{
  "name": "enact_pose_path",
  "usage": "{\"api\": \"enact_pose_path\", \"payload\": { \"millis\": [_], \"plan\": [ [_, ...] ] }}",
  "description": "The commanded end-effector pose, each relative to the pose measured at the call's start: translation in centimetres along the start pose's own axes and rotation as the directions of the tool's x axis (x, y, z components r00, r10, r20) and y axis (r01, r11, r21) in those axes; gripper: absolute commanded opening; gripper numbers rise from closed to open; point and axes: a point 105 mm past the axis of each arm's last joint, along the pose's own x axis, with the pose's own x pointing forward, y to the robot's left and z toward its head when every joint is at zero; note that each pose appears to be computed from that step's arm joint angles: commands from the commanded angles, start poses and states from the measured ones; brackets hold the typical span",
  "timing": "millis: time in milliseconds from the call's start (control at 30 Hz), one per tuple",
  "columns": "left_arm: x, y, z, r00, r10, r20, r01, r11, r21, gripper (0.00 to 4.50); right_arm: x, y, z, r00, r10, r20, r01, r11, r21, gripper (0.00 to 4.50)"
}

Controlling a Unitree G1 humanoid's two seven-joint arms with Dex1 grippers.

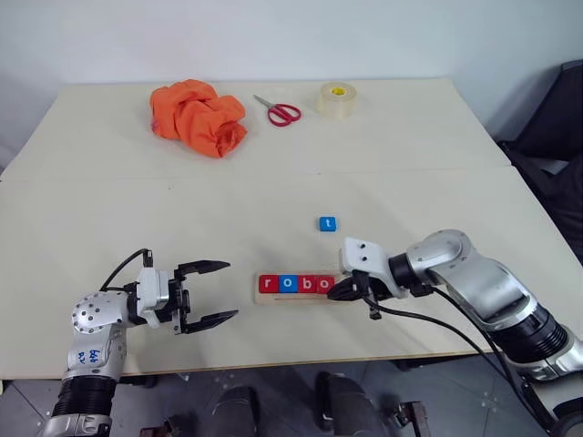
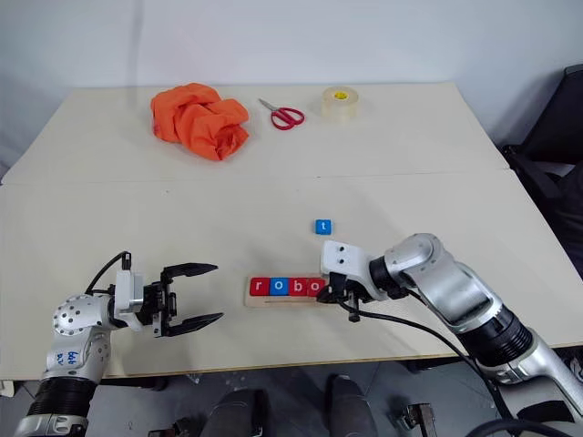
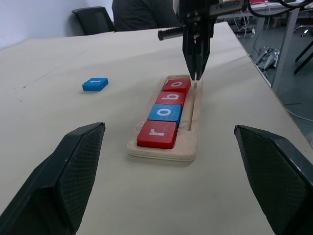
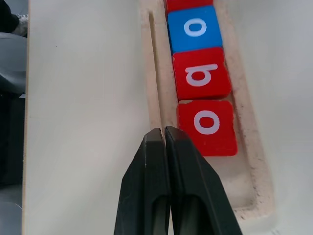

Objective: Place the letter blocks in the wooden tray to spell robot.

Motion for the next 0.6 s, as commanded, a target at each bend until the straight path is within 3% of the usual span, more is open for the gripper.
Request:
{"api": "enact_pose_path", "payload": {
  "millis": [33,400,600],
  "plan": [
    [0.0,0.1,0.5,1.000,0.000,0.011,0.000,1.000,0.018,4.50,0.0,-0.6,0.5,1.000,-0.022,0.008,0.022,0.999,-0.039,0.02],
    [0.0,0.2,0.5,1.000,0.008,0.011,-0.008,1.000,0.020,4.50,-1.1,-0.3,2.0,0.997,-0.025,0.070,0.030,0.997,-0.068,0.02],
    [0.0,0.2,0.5,1.000,0.006,0.014,-0.007,1.000,0.019,4.50,-1.9,-1.8,0.6,0.995,-0.095,0.032,0.097,0.994,-0.044,0.02]
  ]
}}
